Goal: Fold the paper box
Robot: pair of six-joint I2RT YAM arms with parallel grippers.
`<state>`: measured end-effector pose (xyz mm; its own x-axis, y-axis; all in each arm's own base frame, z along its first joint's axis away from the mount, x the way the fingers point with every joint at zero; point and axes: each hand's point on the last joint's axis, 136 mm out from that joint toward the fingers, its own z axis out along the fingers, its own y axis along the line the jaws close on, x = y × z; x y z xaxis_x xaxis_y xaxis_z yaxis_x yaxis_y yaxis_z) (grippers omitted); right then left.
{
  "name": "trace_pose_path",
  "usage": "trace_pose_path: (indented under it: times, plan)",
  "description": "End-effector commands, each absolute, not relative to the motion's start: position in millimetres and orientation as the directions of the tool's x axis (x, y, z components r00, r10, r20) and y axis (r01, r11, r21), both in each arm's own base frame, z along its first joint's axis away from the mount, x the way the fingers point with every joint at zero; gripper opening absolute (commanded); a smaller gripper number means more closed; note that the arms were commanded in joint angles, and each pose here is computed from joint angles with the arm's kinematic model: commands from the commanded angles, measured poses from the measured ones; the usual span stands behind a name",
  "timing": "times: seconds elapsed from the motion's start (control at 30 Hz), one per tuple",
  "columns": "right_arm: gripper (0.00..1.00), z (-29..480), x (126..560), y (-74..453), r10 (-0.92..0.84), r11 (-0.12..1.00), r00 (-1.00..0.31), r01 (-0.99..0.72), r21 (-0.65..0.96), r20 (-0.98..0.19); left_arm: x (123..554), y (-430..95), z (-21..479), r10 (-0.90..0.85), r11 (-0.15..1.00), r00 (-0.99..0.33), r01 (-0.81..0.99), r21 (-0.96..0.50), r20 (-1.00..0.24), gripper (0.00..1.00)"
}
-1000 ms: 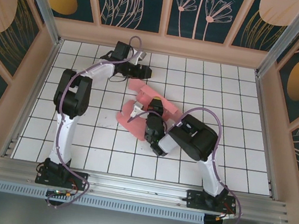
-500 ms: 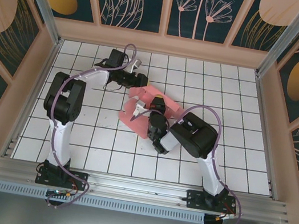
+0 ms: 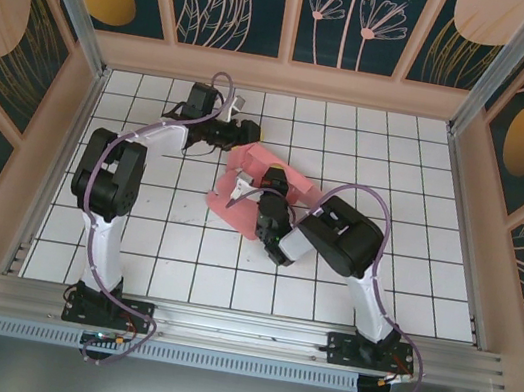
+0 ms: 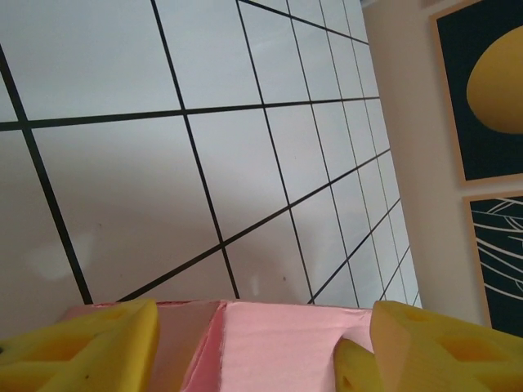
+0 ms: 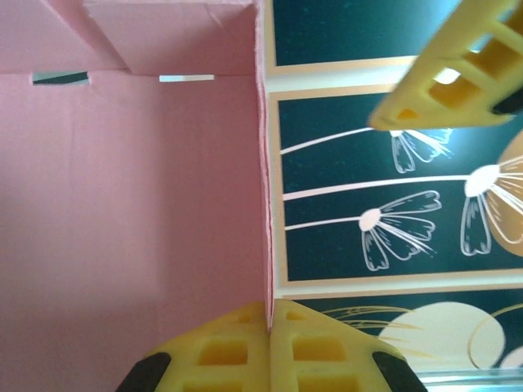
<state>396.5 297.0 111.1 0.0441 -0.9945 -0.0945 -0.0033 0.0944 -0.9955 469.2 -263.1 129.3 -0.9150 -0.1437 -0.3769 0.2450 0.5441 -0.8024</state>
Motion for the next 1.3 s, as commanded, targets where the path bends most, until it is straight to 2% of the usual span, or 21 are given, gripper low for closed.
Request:
trace_pose_path:
  times: [0.0, 0.33, 0.6, 1.0, 1.27]
  plan:
    - [0.00, 121, 399, 302, -0.974, 0.219, 0.035, -0.088, -0.972, -0.223, 474, -262, 149, -0.162, 0.546, -0.892, 0.275, -0.792, -0.422, 0.73]
    - [0.00, 120, 401, 303, -0.963, 0.258, 0.028, -0.181, -0.949, -0.267, 486, -263, 162, -0.164, 0.557, -0.881, 0.289, -0.779, -0.444, 0.76]
    - [0.00, 114, 412, 302, -0.958, 0.279, -0.012, -0.278, -0.919, -0.287, 490, -261, 151, -0.152, 0.562, -0.890, 0.280, -0.778, -0.430, 0.78]
    - [0.00, 120, 424, 291, -0.971, 0.238, -0.024, -0.209, -0.948, -0.238, 477, -262, 145, -0.135, 0.537, -0.907, 0.271, -0.799, -0.399, 0.72]
    - [0.00, 147, 424, 293, -0.975, 0.222, -0.001, -0.063, -0.973, -0.222, 459, -256, 135, -0.130, 0.552, -0.913, 0.258, -0.793, -0.388, 0.71]
